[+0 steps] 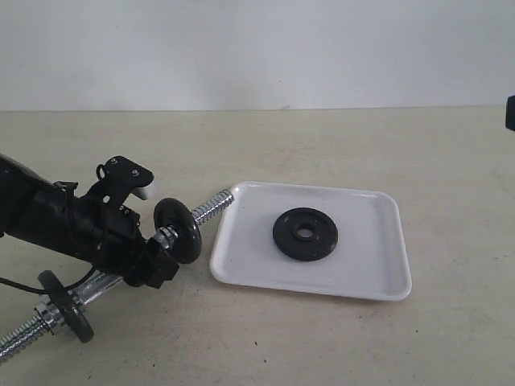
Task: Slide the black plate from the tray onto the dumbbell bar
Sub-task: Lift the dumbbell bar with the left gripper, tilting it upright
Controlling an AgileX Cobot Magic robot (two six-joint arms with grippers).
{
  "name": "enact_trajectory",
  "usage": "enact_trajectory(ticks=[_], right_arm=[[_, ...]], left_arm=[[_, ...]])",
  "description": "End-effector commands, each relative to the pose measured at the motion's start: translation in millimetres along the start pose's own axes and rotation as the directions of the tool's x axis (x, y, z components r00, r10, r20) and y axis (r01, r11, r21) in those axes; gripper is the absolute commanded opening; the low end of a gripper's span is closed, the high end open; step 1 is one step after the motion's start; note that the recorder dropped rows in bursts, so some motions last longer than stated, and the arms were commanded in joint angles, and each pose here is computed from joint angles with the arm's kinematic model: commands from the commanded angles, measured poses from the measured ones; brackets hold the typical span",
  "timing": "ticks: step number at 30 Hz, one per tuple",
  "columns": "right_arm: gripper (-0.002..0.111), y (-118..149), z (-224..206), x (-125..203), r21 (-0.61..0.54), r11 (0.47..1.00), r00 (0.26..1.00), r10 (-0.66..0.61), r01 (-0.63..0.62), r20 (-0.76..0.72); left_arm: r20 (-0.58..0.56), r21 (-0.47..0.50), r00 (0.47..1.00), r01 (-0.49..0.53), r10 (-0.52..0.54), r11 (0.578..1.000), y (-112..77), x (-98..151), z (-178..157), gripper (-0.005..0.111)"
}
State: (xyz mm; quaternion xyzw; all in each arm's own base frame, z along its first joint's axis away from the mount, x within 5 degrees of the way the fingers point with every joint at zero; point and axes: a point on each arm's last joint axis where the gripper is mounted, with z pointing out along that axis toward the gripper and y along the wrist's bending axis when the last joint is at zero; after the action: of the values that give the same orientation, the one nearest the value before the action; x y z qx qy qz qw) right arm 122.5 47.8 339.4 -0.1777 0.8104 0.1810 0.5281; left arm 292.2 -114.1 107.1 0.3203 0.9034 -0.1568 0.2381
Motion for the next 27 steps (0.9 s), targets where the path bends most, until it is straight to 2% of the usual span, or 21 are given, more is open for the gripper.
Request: enact_trajectory(ticks=[1, 8, 16, 22, 25, 27], right_arm=[[0.004, -0.2, 0.9, 1.4, -0.001, 1.0, 1.0, -0.003, 0.003, -0.007], [0.004, -0.2, 0.9, 1.4, -0.001, 1.0, 1.0, -0.003, 0.003, -0.007], [0.004, -0.2, 0.9, 1.4, -0.001, 1.0, 1.0, -0.003, 0.003, -0.007], [0.004, -0.2, 0.9, 1.4, -0.001, 1.0, 1.0, -0.003, 0.003, -0.007], [0.004, -0.7, 0.9, 1.8, 0.004, 1.0, 1.0, -0.012, 0.012, -0.011], [0.004, -1.3, 0.9, 2.2, 0.01, 1.0, 1.0, -0.022, 0.022, -0.016]], left_arm=[[-0.018, -0.003, 1.0, 0.015, -0.015, 1.0, 0.9, 3.1, 4.9, 0.051], [-0.018, -0.009, 1.0, 0.015, -0.015, 1.0, 1.4, 3.1, 4.9, 0.048], [-0.023, -0.009, 1.0, 0.001, -0.001, 1.0, 1.4, 3.5, 4.9, 0.029], [-0.036, 0.001, 0.999, -0.037, 0.037, 0.999, 0.6, 4.7, 4.9, 0.02], [-0.045, 0.009, 0.997, -0.062, 0.062, 0.998, 0.0, 5.6, 4.8, 0.004], [-0.049, 0.018, 0.996, -0.075, 0.075, 0.997, -0.7, 6.0, 4.8, 0.004]])
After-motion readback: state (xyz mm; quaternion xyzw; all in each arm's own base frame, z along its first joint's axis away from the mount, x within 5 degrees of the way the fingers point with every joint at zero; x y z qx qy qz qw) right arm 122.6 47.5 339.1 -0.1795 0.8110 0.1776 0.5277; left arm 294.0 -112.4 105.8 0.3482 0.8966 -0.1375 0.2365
